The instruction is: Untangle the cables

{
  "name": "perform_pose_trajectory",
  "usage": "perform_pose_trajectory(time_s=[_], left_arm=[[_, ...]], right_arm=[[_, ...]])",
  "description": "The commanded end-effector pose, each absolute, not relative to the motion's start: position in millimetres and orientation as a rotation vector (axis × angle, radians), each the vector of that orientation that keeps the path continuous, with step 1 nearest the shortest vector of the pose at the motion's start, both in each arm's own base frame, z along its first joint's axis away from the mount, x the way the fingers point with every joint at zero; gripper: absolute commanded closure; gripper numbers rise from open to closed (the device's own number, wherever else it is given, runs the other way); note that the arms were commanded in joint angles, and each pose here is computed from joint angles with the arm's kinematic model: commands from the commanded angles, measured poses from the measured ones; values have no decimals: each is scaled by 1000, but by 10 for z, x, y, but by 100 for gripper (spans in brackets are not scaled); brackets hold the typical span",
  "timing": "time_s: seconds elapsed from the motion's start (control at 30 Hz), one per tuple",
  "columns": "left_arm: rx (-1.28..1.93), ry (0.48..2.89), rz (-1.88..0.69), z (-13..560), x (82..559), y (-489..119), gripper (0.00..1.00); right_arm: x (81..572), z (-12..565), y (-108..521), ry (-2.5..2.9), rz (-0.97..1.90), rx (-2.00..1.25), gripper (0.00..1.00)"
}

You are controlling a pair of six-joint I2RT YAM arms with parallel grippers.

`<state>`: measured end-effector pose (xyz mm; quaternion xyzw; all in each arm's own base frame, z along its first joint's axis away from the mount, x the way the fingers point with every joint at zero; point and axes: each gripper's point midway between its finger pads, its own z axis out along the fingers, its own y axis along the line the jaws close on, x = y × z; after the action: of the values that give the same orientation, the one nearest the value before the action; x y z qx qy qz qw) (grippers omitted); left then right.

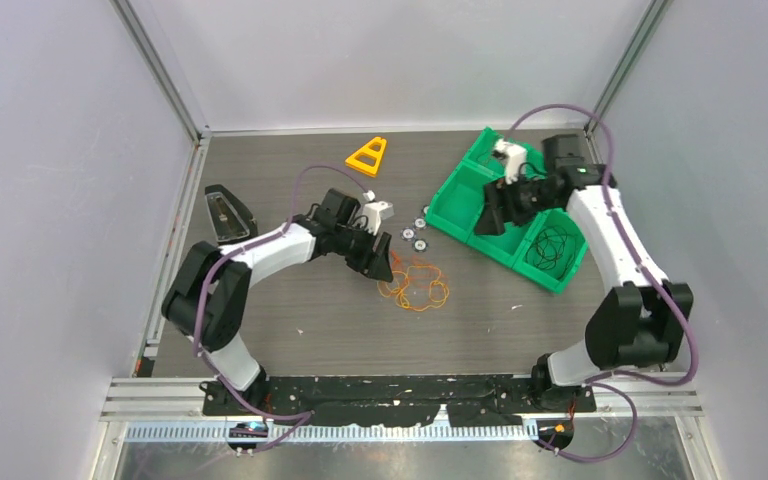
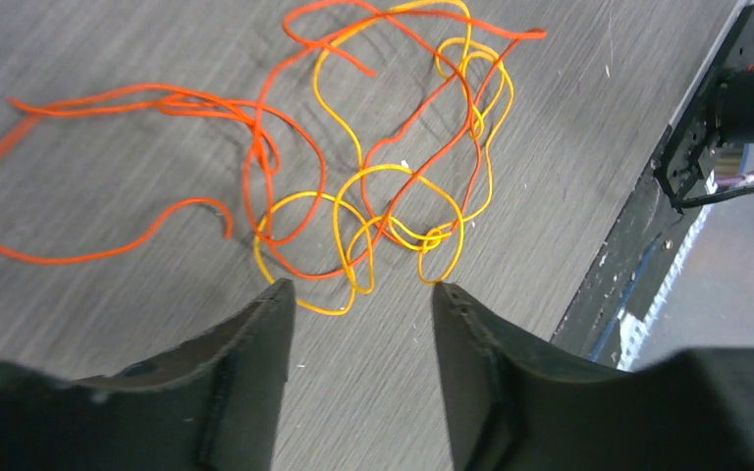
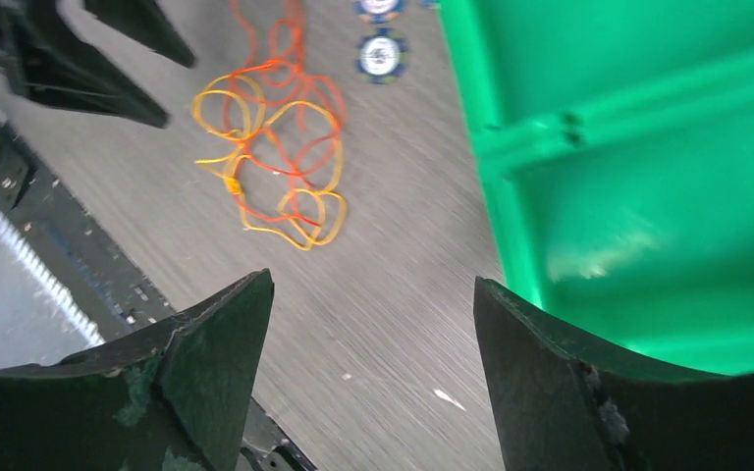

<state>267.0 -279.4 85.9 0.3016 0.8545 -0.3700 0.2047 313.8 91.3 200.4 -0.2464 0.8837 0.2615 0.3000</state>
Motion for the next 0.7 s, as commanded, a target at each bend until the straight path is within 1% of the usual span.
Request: perform_pose_trajectory(time_s=[0.0, 0.13, 0.23, 0.43, 0.5, 0.53, 0.63, 0.67], left_arm=[[850, 2351, -1116, 928, 2710, -3011, 50], [858, 2404, -1127, 756, 2630, -3043, 56], [875, 2427, -1130, 667, 2565, -3077, 58], [889, 2441, -1133, 612, 2542, -3156, 63], [888, 2447, -1129, 599, 2545, -3153, 66], [889, 2446, -1125, 604, 2555, -3147, 68], [909, 2440, -1116, 650, 2536, -3122, 76], [920, 2435, -1109, 674, 2527, -3102, 79]], right_arm=[[3249, 1712, 1456, 2335, 839, -743, 21], [3323, 1378, 1787, 2378, 889, -769, 25], [3342, 1195, 1969, 2385, 892, -806, 27], [3133, 806, 2215, 2464, 911, -883, 29], [3053, 682, 2242, 2487, 896, -906, 31], [3054, 635, 2240, 2488, 869, -918, 34], [2969, 463, 2221, 2526, 820, -951, 49], [2952, 437, 2195, 2537, 804, -962, 57]])
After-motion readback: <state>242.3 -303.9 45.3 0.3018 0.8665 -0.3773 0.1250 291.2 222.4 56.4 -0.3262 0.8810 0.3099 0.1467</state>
